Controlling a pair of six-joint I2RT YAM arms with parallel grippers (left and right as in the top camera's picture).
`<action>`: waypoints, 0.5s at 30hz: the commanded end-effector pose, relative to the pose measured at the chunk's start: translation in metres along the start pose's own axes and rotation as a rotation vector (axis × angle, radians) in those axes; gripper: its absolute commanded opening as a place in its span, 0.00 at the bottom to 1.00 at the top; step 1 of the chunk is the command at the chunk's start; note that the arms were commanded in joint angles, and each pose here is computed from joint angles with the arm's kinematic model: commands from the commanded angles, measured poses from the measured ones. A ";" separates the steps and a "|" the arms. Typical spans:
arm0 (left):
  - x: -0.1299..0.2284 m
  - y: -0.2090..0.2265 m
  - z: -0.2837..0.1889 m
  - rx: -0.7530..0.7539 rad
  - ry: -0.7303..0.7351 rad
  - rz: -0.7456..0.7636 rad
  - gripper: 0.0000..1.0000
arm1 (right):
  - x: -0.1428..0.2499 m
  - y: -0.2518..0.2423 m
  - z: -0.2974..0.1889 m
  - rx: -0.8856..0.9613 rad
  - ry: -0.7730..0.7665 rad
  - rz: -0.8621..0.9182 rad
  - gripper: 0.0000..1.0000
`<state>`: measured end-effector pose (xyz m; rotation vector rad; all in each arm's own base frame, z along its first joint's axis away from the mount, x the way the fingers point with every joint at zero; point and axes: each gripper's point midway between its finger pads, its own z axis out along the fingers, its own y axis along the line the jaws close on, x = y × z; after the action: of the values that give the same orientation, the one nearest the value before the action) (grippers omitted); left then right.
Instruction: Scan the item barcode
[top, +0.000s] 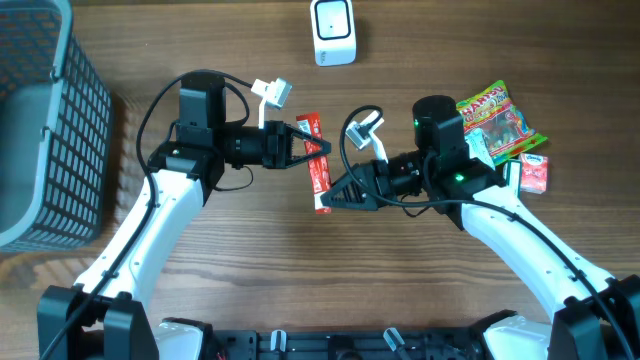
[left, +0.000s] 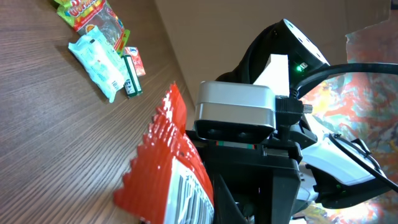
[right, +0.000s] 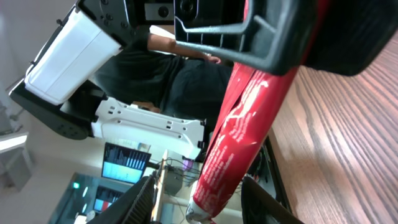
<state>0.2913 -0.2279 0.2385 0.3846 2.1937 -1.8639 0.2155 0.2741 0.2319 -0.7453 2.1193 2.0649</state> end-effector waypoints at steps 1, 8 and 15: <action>0.002 -0.003 0.001 0.023 0.016 -0.004 0.04 | -0.005 0.005 0.000 0.012 -0.014 -0.038 0.44; 0.001 -0.003 0.001 0.022 0.014 0.000 0.04 | -0.003 0.006 0.000 0.005 -0.008 -0.018 0.24; -0.002 -0.003 0.001 0.015 0.004 0.018 0.04 | 0.008 -0.005 0.000 0.010 -0.004 -0.017 0.21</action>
<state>0.2919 -0.2282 0.2400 0.3941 2.1833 -1.8627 0.2175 0.2744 0.2296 -0.7241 2.1321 2.0554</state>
